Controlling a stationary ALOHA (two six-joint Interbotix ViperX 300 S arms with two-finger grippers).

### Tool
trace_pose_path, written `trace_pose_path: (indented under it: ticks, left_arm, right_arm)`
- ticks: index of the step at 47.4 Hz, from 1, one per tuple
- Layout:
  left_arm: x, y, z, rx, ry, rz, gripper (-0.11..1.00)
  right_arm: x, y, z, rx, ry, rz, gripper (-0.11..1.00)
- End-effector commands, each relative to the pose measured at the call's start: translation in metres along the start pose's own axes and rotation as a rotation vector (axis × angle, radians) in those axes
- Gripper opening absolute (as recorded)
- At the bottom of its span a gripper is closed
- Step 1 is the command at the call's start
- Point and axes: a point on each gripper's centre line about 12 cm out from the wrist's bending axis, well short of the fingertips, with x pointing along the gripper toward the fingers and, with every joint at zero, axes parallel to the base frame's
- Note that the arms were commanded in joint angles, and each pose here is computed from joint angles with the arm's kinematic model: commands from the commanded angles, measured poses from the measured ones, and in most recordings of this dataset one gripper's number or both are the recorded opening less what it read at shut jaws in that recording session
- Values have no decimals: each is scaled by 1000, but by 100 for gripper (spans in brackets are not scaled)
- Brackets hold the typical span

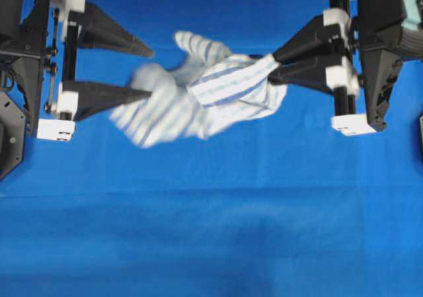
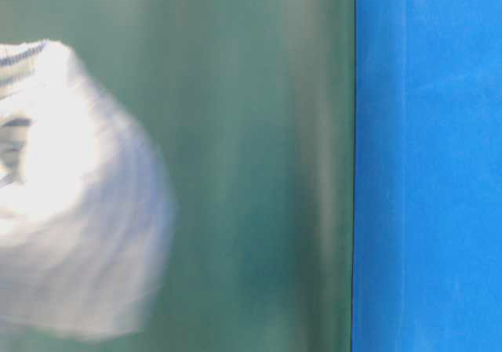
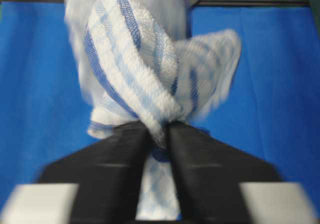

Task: Lift the towel with both arms.
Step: 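Open both grippers, releasing the towel onto the table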

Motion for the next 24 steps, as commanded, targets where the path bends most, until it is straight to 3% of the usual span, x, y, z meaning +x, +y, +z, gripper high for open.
trace_pose_path:
  ticks: [1,5,8,15,24]
  left_arm:
    - [-5,0,12,3,-41,2,72]
    - [-5,0,11,3,-37,2,89]
    - [-4,0,10,3,-31,2,90]
    - [0,0,2,-3,-9,1,89]
    - [18,-7,-29,2,55,-22,89]
  right_arm:
    - [-6,-1,9,0,-34,-3,36]
    - [-5,-2,7,-9,-26,-10,59]
    - [-4,-2,5,-12,-22,-14,69]
    - [0,-2,-3,-11,3,-13,66]
    - [20,-1,-38,16,87,-11,67]
